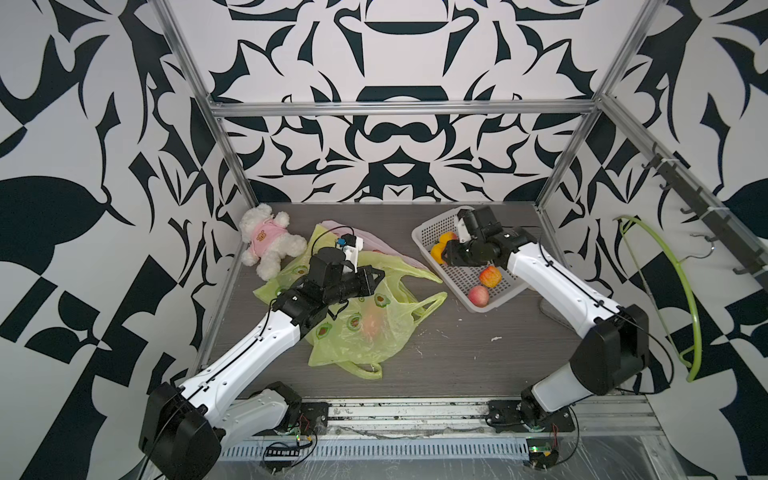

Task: Place the peach into a plastic bag & tie a knot
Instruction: Pick up the peach from the basket, then place the peach in the plastic bag.

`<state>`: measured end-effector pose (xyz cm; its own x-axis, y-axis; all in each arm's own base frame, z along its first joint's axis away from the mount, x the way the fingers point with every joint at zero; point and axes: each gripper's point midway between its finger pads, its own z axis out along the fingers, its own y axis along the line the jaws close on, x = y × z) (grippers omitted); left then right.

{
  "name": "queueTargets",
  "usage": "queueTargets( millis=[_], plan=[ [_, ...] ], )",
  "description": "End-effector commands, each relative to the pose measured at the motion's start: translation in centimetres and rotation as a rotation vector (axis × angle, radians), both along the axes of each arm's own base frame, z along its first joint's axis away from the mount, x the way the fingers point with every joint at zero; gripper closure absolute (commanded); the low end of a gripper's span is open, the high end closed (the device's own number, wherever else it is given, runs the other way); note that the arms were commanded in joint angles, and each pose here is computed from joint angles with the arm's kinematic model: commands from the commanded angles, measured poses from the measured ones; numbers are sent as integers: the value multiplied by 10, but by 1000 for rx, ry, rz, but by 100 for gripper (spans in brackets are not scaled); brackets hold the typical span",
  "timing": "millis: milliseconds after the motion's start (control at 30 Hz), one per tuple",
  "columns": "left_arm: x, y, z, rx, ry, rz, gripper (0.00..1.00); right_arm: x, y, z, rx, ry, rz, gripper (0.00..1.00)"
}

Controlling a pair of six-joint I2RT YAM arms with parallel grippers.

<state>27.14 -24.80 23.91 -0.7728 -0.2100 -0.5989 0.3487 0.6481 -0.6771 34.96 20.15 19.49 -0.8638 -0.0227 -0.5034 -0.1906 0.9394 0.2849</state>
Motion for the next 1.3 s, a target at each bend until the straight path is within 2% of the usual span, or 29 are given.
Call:
queueTargets(
  millis=[0,200,233,267,333,367,400,500,900,967,1133,1267],
  plan=[
    [1,-2,6,-16,-7,-6,100,-39,43,-14,71,117,95,68],
    [-1,0,11,-38,-20,1,100,-71,131,-32,209,242,239,67],
    [-1,1,10,-43,-21,4,100,-72,146,-33,282,280,256,64],
    [-2,1,10,-45,-22,7,100,-75,162,-33,370,317,280,56],
    [-3,3,9,-48,-19,15,100,-76,190,-24,566,356,313,33],
    [-4,4,8,-48,-19,17,100,-76,196,-21,621,374,323,28],
    [-5,6,8,-49,-21,21,100,-76,200,-17,653,382,334,25],
    [-6,9,11,-49,-33,31,100,-78,198,-16,643,378,341,23],
    [-2,8,6,-44,-31,36,100,-74,119,-10,455,295,216,23],
    [-2,9,6,-43,-34,42,100,-74,115,-19,433,318,205,29],
    [-4,14,5,-47,-35,60,100,-72,121,-37,411,360,202,56],
    [-5,16,2,-43,-29,68,100,-68,118,-17,410,293,208,55]
  ],
)
